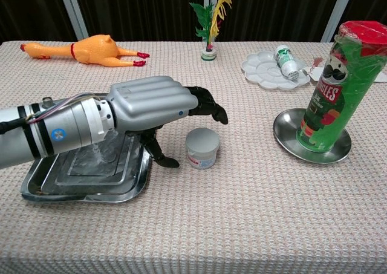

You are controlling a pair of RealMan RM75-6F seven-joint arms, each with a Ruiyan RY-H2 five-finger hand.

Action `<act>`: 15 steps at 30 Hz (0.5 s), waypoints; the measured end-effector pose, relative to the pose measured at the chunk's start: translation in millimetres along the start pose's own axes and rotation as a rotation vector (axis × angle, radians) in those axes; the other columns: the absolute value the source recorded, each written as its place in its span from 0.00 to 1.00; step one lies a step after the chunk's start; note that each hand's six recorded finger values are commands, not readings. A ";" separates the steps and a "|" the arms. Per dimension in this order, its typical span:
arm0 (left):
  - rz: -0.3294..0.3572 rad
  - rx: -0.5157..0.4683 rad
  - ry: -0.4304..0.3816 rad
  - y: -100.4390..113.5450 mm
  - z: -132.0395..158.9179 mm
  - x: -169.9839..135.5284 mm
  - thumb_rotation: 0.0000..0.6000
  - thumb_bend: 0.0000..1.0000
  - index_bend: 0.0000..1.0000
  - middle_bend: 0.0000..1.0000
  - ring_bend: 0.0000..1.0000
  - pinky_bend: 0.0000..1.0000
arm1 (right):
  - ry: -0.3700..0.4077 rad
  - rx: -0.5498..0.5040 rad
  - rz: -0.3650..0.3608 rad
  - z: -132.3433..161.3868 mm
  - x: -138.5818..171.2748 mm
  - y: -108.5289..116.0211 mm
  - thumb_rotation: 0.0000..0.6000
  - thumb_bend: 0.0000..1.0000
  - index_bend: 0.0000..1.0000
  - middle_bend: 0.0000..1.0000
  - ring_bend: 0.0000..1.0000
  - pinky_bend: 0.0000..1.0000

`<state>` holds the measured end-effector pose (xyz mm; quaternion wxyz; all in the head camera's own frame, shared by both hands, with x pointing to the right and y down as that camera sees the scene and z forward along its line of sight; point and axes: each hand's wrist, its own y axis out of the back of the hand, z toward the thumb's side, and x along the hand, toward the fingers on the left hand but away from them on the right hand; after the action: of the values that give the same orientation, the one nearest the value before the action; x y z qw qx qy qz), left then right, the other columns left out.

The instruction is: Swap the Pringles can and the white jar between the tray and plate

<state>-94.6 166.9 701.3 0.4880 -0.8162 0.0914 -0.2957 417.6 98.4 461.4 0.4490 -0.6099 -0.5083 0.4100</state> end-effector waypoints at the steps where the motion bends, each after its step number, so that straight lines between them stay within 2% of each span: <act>1: -0.003 -0.001 0.001 -1.2 0.4 -0.5 1.00 0.15 0.23 0.23 0.15 0.41 | -0.002 0.005 -0.001 -0.7 -0.1 -0.6 1.00 0.00 0.00 0.00 0.00 0.00; 15: -0.003 0.007 -0.027 -10.2 11.0 2.3 1.00 0.17 0.27 0.27 0.21 0.48 | -0.011 -0.003 0.018 -1.0 -1.2 -8.2 1.00 0.01 0.00 0.00 0.00 0.00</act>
<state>-87.8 179.3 707.0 0.4915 -0.8186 0.0826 -0.2856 416.3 97.8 469.6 0.4415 -0.6130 -0.5058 0.4165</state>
